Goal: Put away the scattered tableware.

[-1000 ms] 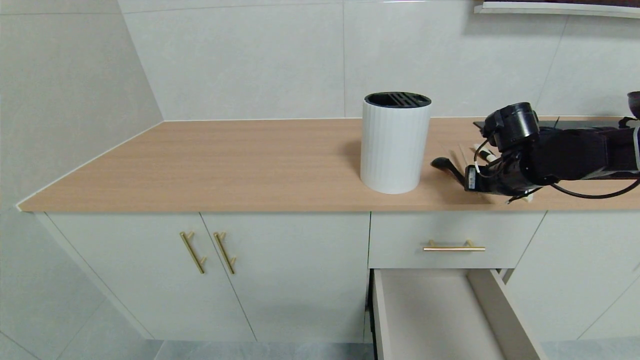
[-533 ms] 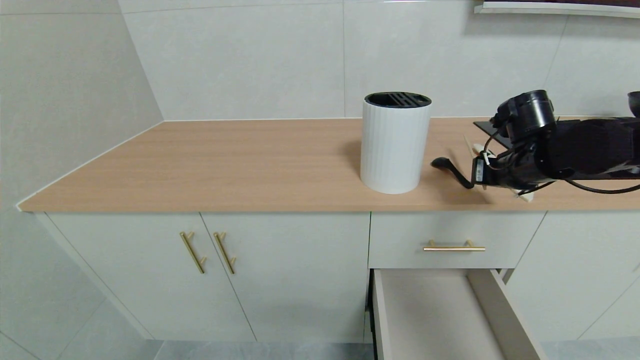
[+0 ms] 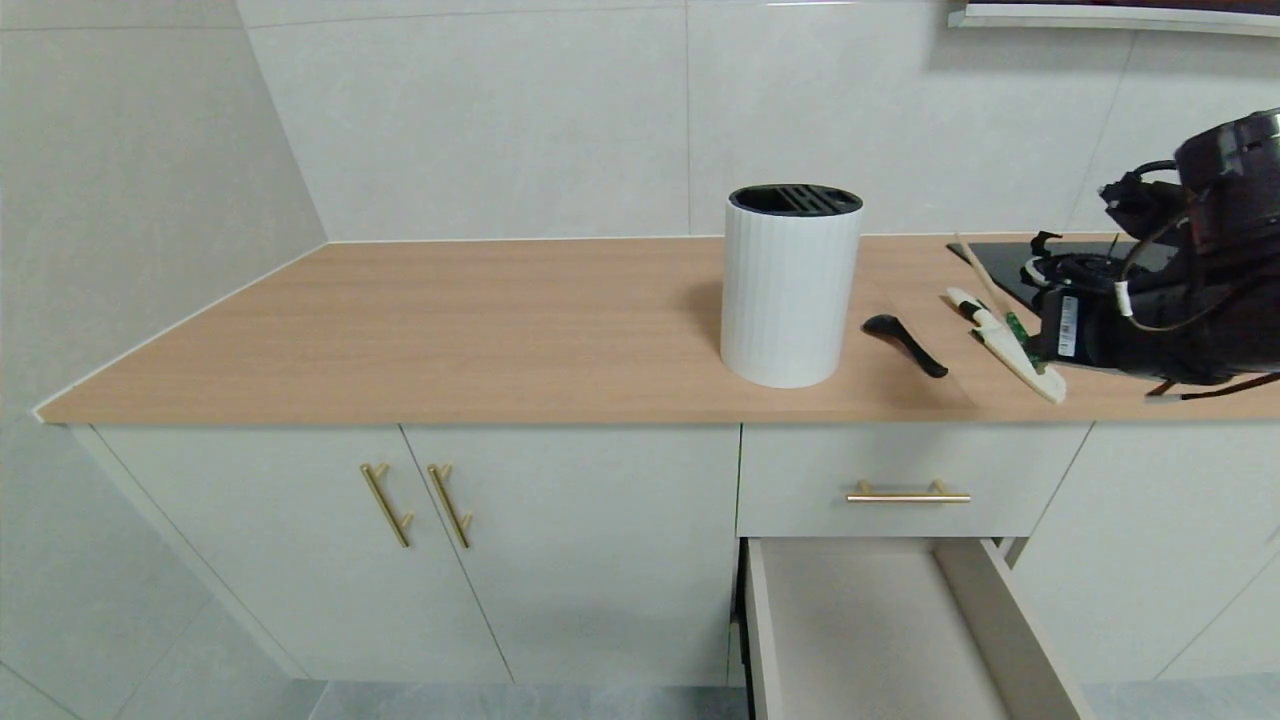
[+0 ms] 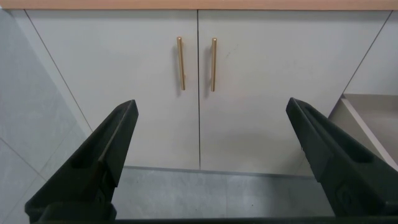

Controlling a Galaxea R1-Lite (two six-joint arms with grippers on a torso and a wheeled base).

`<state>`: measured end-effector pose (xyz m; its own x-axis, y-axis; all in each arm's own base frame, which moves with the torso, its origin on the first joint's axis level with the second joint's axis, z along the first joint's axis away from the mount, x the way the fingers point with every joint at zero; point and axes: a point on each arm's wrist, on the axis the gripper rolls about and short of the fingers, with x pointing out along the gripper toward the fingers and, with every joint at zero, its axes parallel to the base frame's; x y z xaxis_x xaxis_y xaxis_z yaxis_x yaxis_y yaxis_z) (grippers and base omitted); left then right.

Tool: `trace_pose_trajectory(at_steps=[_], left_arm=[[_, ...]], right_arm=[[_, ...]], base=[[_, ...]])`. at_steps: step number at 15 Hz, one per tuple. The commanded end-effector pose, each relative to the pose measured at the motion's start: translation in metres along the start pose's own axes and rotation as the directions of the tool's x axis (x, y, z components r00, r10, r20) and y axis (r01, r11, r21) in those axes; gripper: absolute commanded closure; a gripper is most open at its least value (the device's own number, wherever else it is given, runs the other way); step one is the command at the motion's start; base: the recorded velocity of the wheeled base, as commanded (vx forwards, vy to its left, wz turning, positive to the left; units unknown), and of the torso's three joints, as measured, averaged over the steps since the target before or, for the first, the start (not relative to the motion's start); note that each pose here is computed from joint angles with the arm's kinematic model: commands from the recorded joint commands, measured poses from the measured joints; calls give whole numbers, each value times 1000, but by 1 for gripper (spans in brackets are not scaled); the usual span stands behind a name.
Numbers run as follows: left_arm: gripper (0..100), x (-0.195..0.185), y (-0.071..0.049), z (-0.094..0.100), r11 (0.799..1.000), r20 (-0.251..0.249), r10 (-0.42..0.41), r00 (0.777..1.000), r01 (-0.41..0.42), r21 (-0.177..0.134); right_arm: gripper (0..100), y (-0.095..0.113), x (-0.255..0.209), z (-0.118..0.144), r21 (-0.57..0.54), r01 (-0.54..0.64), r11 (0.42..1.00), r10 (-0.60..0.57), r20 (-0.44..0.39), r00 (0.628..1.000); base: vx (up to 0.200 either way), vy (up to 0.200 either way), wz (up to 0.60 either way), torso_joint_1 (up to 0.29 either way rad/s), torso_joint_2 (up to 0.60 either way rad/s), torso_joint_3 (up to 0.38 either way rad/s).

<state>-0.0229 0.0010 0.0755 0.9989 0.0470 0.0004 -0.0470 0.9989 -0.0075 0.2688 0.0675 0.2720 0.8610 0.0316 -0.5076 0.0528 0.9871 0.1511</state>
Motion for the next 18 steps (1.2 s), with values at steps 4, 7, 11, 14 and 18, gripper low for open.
trace_pose_trajectory(at_steps=[4,7,11,14,18], left_arm=[[0,0,0,0,1000,0,1,1000,-1,0],[0,0,0,0,1000,0,1,1000,-1,0],[0,0,0,0,1000,0,1,1000,-1,0],[0,0,0,0,1000,0,1,1000,-1,0],[0,0,0,0,1000,0,1,1000,-1,0]], right_arm=[[100,-21,-107,-21,2,-271,963,269,-119,956],[100,-24,-118,-35,-54,-406,912,388,-204,899],[100,-21,-115,-53,-126,-477,870,428,-288,857],[100,-13,-111,-60,-134,-523,841,457,-340,822],[100,-8,-98,-66,-138,-532,835,448,-392,804]], base=[[0,0,0,0,0,0],[0,0,0,0,0,0],[0,0,0,0,0,0],[0,0,0,0,0,0],[0,0,0,0,0,0]])
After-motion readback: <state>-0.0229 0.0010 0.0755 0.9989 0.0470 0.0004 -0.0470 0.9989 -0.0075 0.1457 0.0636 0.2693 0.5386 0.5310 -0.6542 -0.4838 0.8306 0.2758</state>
